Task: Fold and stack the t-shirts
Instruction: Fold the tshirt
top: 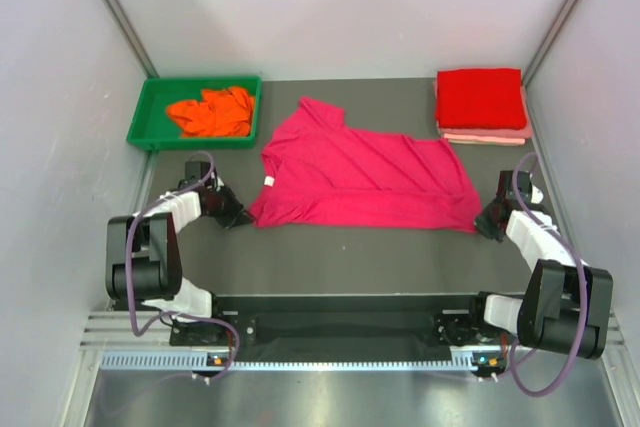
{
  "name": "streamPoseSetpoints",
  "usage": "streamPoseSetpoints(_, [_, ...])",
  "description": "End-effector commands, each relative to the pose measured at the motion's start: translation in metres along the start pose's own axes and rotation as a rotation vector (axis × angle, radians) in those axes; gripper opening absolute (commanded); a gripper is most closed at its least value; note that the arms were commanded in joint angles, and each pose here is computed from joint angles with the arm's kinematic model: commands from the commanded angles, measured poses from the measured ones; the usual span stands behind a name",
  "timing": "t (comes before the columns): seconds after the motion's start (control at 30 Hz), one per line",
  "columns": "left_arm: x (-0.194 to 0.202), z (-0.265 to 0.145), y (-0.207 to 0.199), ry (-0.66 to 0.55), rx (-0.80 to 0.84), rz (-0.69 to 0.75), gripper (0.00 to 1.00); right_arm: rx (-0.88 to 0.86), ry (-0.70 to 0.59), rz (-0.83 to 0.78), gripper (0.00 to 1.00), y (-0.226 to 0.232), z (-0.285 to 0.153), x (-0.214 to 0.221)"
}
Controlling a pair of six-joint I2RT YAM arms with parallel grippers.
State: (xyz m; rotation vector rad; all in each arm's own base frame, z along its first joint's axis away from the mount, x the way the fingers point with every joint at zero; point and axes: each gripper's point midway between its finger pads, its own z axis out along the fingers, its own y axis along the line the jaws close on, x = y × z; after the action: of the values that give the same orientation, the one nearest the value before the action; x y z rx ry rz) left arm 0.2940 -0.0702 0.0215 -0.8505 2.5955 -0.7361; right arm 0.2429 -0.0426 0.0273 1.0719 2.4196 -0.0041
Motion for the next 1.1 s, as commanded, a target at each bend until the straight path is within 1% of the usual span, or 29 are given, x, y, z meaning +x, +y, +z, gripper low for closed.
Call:
streamPoseSetpoints(0.0, [-0.018, -0.025, -0.004, -0.074, -0.075, 0.060, 0.00, 0.022, -0.019, -0.010, 0.00, -0.003, -0.005, -0.013])
streamPoseSetpoints(0.07, [-0.023, -0.038, 0.001, -0.113, -0.125, 0.094, 0.00, 0.030, 0.007, -0.013, 0.00, -0.006, -0.004, -0.007])
streamPoseSetpoints(0.17, [-0.022, -0.048, 0.005, -0.129, -0.152, 0.121, 0.00, 0.028, 0.034, -0.012, 0.00, -0.008, -0.003, 0.002])
streamPoseSetpoints(0.27, [-0.008, -0.048, 0.013, -0.093, -0.161, 0.116, 0.00, 0.036, 0.073, -0.007, 0.00, -0.012, -0.001, 0.013])
streamPoseSetpoints(0.37, [0.002, -0.048, 0.019, -0.068, -0.170, 0.102, 0.00, 0.049, 0.079, -0.006, 0.00, -0.018, -0.001, 0.020])
streamPoseSetpoints(0.53, [0.007, -0.051, 0.037, -0.075, -0.258, 0.072, 0.00, 0.037, 0.078, 0.006, 0.00, -0.021, -0.008, 0.027])
streamPoseSetpoints(0.6, [0.004, -0.054, 0.041, -0.096, -0.283, 0.063, 0.00, 0.035, 0.068, 0.016, 0.00, -0.020, -0.012, 0.026])
streamPoseSetpoints(0.63, [0.001, -0.056, 0.048, -0.119, -0.328, 0.052, 0.00, 0.037, 0.069, 0.021, 0.00, -0.021, -0.013, 0.026])
streamPoseSetpoints(0.67, [0.002, -0.058, 0.054, -0.115, -0.364, 0.039, 0.00, 0.038, 0.066, 0.028, 0.00, -0.021, -0.013, 0.026])
streamPoseSetpoints(0.77, [0.005, -0.057, 0.061, -0.101, -0.404, 0.021, 0.00, 0.053, 0.055, 0.039, 0.00, -0.025, -0.015, 0.027])
streamPoseSetpoints(0.83, [0.007, -0.056, 0.065, -0.088, -0.422, 0.017, 0.00, 0.070, 0.050, 0.047, 0.00, -0.028, -0.016, 0.027])
streamPoseSetpoints(0.93, [0.007, -0.053, 0.066, -0.069, -0.427, 0.023, 0.00, 0.154, 0.002, 0.079, 0.00, -0.041, -0.016, 0.020])
streamPoseSetpoints(1.03, [0.008, -0.050, 0.057, -0.041, -0.382, 0.033, 0.00, 0.193, 0.016, 0.090, 0.00, -0.047, -0.015, 0.024])
streamPoseSetpoints(1.07, [0.006, -0.051, 0.052, -0.042, -0.365, 0.035, 0.09, 0.198, 0.022, 0.090, 0.01, -0.047, -0.016, 0.024])
